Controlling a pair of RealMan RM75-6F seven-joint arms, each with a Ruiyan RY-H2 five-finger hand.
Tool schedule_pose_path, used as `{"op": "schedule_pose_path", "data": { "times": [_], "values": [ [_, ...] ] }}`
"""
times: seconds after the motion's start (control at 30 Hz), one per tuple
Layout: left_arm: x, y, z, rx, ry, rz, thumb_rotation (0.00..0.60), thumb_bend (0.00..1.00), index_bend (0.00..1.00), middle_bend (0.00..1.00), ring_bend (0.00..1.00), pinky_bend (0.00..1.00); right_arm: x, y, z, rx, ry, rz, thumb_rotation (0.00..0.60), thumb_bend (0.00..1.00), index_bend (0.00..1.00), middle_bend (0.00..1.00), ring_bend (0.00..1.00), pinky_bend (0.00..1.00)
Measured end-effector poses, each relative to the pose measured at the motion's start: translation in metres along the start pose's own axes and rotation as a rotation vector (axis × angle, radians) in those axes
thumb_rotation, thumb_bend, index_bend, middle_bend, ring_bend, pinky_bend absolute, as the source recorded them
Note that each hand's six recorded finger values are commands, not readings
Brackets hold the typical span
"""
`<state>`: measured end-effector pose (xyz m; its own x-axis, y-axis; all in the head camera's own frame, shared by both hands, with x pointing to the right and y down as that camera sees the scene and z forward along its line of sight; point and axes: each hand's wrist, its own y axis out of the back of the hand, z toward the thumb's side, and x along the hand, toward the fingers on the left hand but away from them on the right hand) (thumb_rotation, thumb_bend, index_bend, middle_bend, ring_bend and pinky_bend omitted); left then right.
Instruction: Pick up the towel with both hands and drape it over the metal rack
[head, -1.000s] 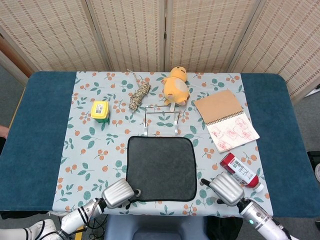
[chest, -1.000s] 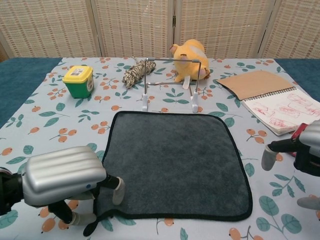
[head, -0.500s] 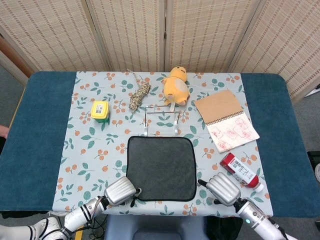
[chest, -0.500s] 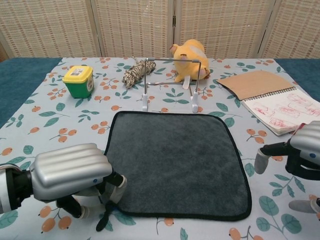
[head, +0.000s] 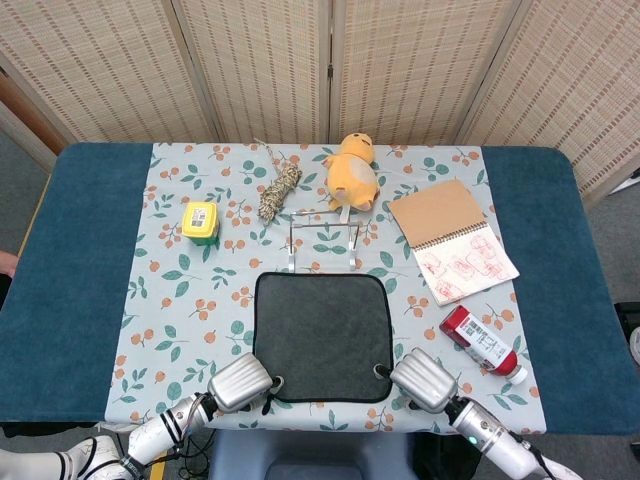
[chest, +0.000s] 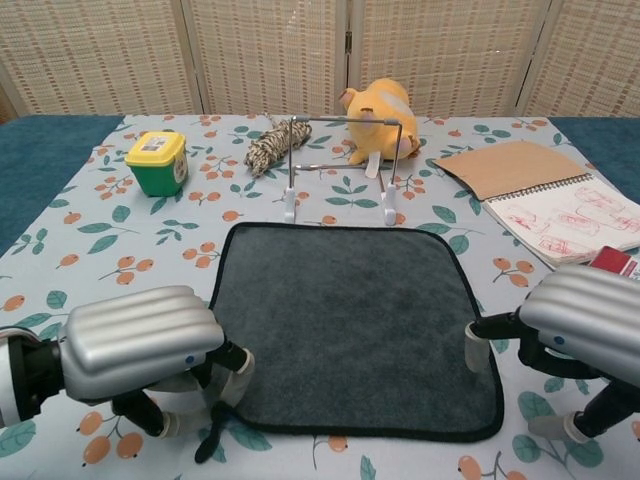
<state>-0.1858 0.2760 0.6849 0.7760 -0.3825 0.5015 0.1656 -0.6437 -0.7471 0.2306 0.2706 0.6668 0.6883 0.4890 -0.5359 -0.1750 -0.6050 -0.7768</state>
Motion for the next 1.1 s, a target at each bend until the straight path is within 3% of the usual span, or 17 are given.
{"op": "schedule_pose_path", "data": {
  "times": [0.87,1.1],
  "values": [
    [-0.005,-0.002,-0.004,-0.018,0.014,-0.002,0.600,0.37,0.53,1.00,0.92,1.00,-0.027,-0.012,0.011,0.016,0.033,0.012,0.600,0.16,0.41,0.95,0.91,1.00],
    [-0.006,-0.001,-0.005,-0.019,0.016,0.002,0.600,0.37,0.53,1.00,0.92,1.00,-0.034,-0.012,0.014,0.016,0.039,0.003,0.600,0.23,0.43,0.95,0.91,1.00]
  ]
}}
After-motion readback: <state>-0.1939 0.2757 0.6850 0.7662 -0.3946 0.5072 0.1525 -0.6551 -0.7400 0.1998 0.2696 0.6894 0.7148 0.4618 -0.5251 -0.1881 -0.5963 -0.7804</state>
